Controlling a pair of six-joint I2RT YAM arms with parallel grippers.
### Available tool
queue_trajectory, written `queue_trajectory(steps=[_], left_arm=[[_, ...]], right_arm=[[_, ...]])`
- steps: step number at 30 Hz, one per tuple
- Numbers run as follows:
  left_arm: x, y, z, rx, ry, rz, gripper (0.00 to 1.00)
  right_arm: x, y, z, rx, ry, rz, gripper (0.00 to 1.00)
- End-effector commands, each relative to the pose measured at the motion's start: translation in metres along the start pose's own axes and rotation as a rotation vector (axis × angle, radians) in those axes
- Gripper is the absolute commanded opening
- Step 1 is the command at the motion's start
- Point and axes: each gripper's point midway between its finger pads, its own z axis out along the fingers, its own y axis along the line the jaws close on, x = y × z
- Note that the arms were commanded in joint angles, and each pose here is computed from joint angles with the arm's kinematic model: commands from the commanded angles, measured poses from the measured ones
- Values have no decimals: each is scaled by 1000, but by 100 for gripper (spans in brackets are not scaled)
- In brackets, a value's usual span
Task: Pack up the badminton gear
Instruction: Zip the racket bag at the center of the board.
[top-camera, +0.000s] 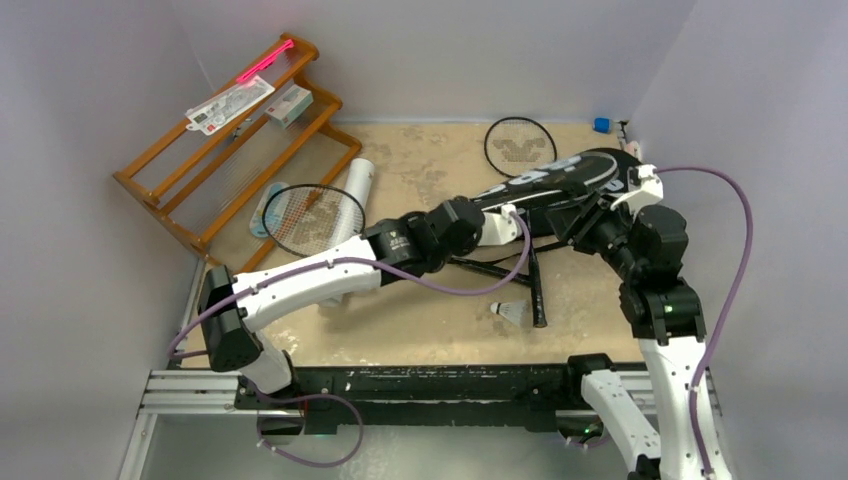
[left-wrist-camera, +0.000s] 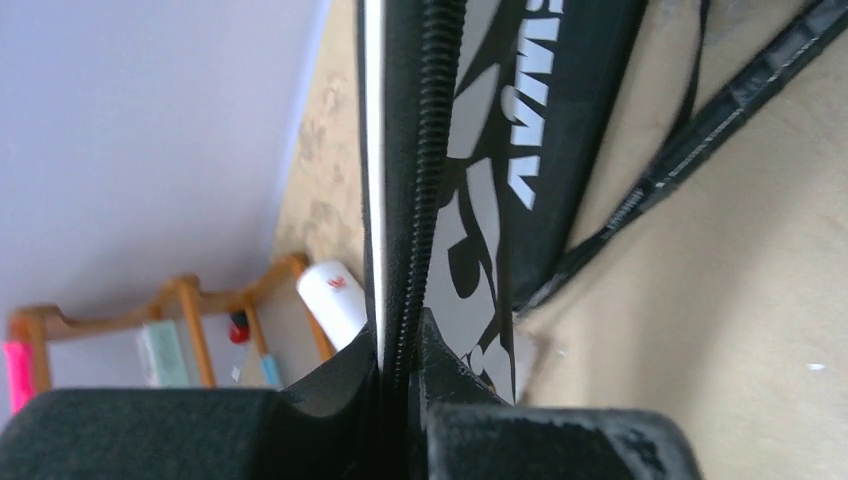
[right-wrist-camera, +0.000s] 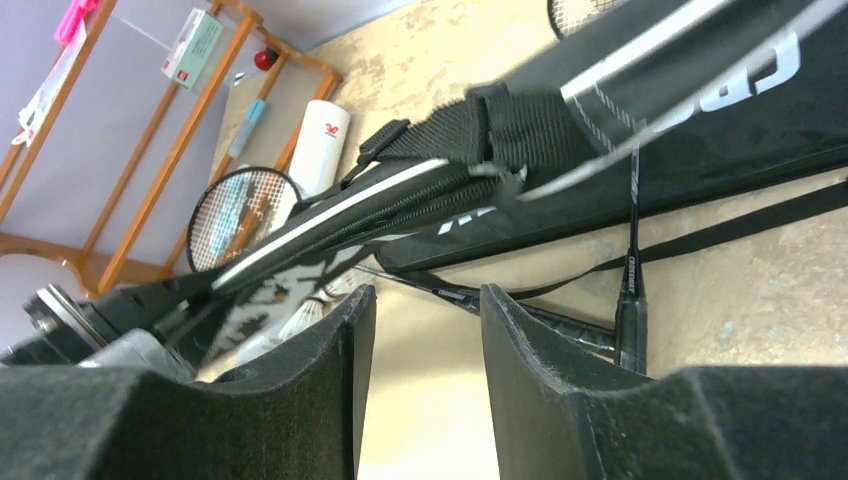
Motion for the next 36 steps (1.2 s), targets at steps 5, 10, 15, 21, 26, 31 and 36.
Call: queue_trajectory(steps=[5,10,15,21,26,31,36], left_arm=[[18,3,19,88,-13,306,0],[65,-55,24,198,-34,289,0],[84,-77,14,223,-75,178,0],[110,-96,-6,274,-82,146,0],[89,-109,-29,331,-252,111,0],[71,-103,-36,310,-302,49,0],[66,-87,-47,278,-302,-18,0]], right_arm=[[5,-15,-17,80,-12,-30,46],[29,-23,-21,92,68,-32,53],[62,-30,-17,78,226,-49,59],[87,-23,-18,-42,298,-99,73],[90,-10,-20,-133,276,-104,76],[90,8,-24,-252,285,-153,77],[96,44,-40,-507,340,-204,88]])
